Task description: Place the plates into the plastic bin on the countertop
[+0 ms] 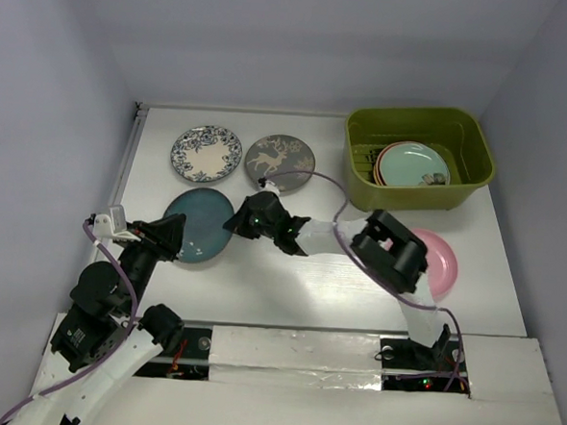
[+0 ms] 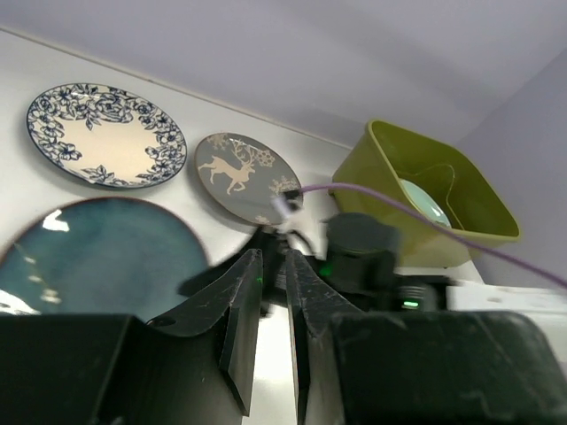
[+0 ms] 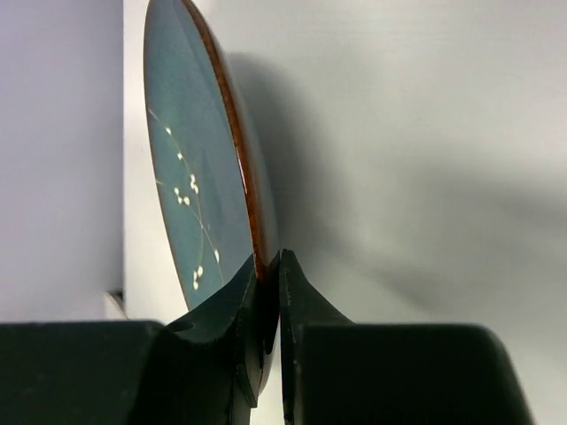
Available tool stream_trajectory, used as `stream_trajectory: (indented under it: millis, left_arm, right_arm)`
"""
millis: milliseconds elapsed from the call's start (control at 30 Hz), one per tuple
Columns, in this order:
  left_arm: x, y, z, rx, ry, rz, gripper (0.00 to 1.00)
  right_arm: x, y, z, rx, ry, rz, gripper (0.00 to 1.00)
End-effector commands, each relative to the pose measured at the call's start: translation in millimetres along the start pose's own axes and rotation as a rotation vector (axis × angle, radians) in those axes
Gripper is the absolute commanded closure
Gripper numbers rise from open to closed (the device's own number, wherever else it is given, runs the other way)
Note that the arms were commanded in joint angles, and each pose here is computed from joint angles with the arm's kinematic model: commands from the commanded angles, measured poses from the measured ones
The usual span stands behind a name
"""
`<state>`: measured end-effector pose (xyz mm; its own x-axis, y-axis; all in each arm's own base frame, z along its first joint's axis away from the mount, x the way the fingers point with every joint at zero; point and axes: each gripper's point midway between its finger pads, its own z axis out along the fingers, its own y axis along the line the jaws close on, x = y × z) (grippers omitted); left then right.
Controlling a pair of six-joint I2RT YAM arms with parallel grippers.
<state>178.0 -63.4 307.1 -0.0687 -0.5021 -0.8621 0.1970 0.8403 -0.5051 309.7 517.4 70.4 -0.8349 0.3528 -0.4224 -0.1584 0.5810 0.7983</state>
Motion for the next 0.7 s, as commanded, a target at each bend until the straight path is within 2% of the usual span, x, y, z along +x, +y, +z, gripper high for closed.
stream_trajectory:
  millis: [0,33,100,133,167,200,233,367,400,567,667]
  left_arm:
    - [-14,-3,-3,0.011,-0.049,-0.032,0.85]
    - [-15,-3,-4,0.011,-0.052,-0.032,0.85]
    - [-14,-4,-4,0.014,-0.048,-0.032,0.85]
    - [-13,-5,-3,0.017,-0.044,-0.03,0.85]
    - [-13,-4,-3,0.016,-0.043,-0.027,0.85]
    - [-12,-5,-3,0.017,-0.041,-0.028,0.85]
    - [-12,-5,-3,0.022,-0.041,-0.026,0.85]
    - [-13,-5,-3,0.019,-0.045,-0.029,0.85]
    - [-13,-5,-3,0.017,-0.044,-0.03,0.85]
    - [-11,-7,-2,0.026,-0.032,-0.029,0.8]
    - [-9,-9,-1,0.034,-0.021,-0.024,0.8]
  right_arm:
    - [-91,133,-87,-0.285,-0.3,-0.095,1.0]
    - [-107,120,-99,-0.241,-0.329,-0.116,1.0]
    - [-148,136,-149,-0.275,-0.418,-0.138,1.0]
    - [-175,110,-162,-0.235,-0.464,-0.134,1.0]
    - [-200,119,-199,-0.272,-0.528,-0.126,1.0]
    - [-215,111,-216,-0.275,-0.552,-0.128,1.0]
    - [-252,88,-250,-0.231,-0.64,-0.118,1.0]
    - [-303,26,-307,-0.07,-0.754,-0.134,1.0]
    - [-326,7,-335,-0.024,-0.819,-0.134,1.0]
    - [-373,-61,-391,0.19,-0.896,-0.146,1.0]
    - [-398,-101,-409,0.291,-0.878,-0.135,1.0]
